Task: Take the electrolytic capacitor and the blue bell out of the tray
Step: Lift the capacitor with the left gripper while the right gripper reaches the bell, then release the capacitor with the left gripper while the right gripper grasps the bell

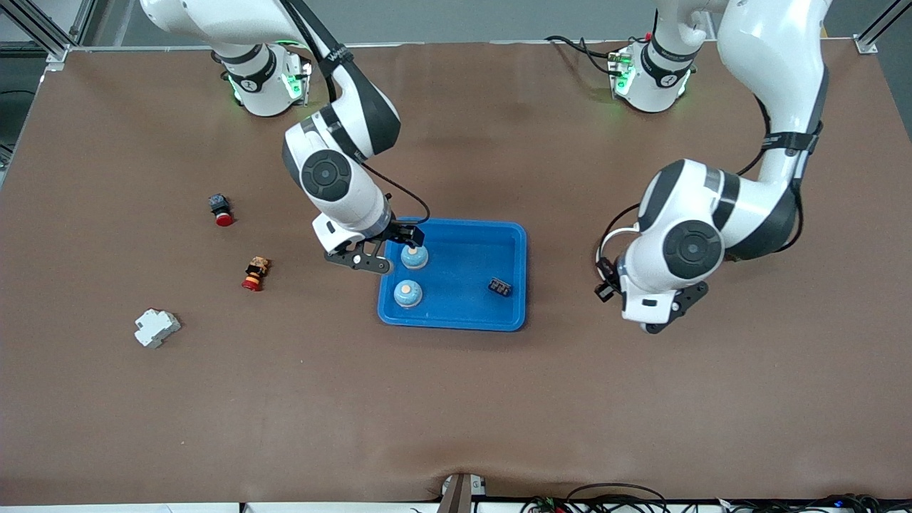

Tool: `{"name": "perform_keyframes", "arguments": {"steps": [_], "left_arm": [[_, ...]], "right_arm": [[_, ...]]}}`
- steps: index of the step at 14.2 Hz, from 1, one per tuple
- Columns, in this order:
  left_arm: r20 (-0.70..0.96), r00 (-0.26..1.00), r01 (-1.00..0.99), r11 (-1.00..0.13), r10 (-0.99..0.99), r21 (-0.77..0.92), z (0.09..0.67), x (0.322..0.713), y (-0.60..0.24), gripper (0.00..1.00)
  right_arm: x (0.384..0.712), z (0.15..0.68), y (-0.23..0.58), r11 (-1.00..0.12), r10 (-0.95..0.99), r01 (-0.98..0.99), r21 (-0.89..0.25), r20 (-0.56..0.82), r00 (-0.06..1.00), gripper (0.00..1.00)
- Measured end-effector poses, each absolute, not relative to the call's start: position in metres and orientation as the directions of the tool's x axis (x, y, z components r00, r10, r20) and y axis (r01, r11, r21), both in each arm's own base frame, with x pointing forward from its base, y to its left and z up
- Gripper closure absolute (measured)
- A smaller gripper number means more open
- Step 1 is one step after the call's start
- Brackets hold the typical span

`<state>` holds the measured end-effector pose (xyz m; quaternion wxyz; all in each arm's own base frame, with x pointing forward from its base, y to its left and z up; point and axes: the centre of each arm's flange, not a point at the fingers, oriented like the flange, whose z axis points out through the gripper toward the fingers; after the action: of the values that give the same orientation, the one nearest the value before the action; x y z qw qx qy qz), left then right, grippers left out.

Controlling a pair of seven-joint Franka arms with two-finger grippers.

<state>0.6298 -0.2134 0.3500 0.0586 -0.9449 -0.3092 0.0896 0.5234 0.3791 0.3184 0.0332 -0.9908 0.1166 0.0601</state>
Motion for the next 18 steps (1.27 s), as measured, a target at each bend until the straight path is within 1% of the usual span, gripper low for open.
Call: {"name": "perform_keyframes", "arguments": {"steps": [5,10,14,18], "left_arm": [[-0.193,0.816,0.515,-0.837,0.545,-0.185,0.339,0.646,-0.114,0.67],[-0.217,0.823,0.480,-0.847,0.525,-0.229,0.316,0.646,-0.040,0.67],[-0.226,0.809,0.500,-0.837,0.543,-0.222,0.281,0.645,-0.016,0.67],[-0.215,0.789,0.539,-0.816,0.576,-0.209,0.247,0.631,-0.020,0.67]], "right_arm": [[0.518,0.278,0.398,-0.972,-0.225,-0.230,-0.046,-0.099,0.969,0.00],[0.518,0.247,0.400,-0.972,-0.229,-0.233,-0.031,-0.106,0.968,0.00],[0.514,0.225,0.406,-0.974,-0.221,-0.224,-0.021,-0.112,0.969,0.00],[0.512,0.210,0.416,-0.977,-0.209,-0.212,-0.014,-0.117,0.971,0.00]]}}
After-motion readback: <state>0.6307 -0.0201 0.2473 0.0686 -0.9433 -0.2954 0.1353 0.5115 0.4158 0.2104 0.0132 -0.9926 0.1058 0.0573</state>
